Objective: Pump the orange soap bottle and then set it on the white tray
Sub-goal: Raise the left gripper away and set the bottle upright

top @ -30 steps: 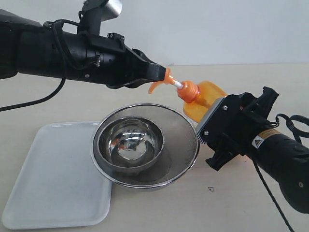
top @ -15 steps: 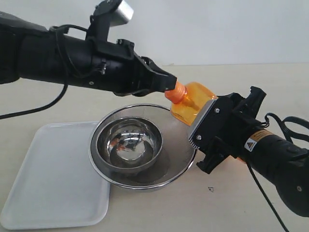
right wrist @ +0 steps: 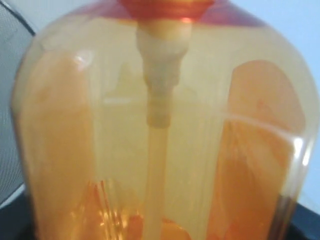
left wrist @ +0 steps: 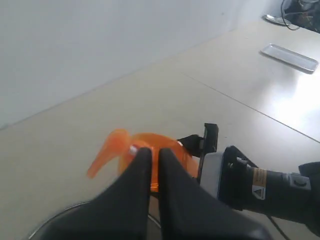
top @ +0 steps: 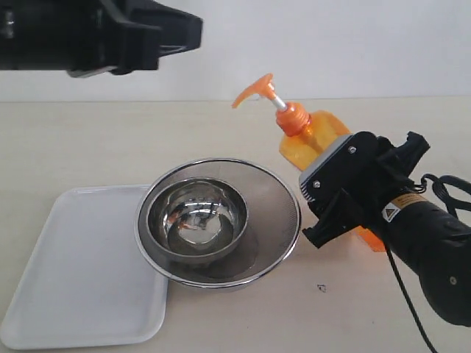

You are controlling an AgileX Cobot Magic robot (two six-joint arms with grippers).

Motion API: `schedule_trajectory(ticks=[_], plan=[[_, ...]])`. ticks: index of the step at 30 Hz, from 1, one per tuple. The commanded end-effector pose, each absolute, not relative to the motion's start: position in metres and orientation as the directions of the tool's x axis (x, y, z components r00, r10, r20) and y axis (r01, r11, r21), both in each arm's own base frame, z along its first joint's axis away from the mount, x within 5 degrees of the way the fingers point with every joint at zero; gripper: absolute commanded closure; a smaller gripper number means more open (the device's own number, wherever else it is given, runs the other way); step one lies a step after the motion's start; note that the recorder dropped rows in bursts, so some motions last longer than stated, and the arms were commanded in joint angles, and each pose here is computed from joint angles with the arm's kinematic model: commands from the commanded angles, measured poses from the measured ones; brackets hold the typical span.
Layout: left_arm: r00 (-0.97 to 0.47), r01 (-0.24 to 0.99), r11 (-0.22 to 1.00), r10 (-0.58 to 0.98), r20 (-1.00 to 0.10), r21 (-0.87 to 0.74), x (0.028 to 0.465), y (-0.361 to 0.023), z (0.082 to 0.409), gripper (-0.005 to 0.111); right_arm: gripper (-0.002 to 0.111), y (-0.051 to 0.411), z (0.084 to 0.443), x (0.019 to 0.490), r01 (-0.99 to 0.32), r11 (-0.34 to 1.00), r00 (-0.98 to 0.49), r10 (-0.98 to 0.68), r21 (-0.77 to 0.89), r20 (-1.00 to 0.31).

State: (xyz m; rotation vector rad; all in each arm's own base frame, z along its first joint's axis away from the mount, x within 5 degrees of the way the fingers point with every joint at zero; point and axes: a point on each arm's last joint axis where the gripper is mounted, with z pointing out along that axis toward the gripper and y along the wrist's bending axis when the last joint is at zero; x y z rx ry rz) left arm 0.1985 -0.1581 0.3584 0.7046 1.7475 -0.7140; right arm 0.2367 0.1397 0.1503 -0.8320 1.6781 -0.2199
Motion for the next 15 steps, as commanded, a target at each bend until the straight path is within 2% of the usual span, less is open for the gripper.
schedule_trajectory(ticks=[1,7,9,11,15], plan=[[-0.218,0.685,0.721,0.061,-0.974,-0.108,0.168,-0.128,0.350,0.102,0.109,0.136,0.161,0.240,-0.305,0.836,-0.067,-0.496,-0.456,-0.866],[-0.161,0.556,0.813,-0.101,-0.982,-0.175,0.117,-0.079,0.324,0.102,0.109,0.126,0.162,0.242,-0.191,0.940,-0.146,-0.312,-0.283,-0.939],[-0.146,0.501,0.827,-0.209,-0.967,-0.254,0.102,-0.063,0.317,0.102,0.109,0.123,0.162,0.243,-0.148,0.963,-0.165,-0.247,-0.223,-0.955],[-0.114,0.486,0.818,-0.290,-0.950,-0.309,0.084,-0.049,0.309,0.102,0.109,0.120,0.162,0.243,-0.097,0.981,-0.182,-0.185,-0.169,-0.966],[-0.014,0.505,0.802,-0.363,-0.932,-0.320,0.055,-0.029,0.290,0.102,0.109,0.115,0.162,0.243,-0.028,0.995,-0.191,-0.100,-0.096,-0.976]])
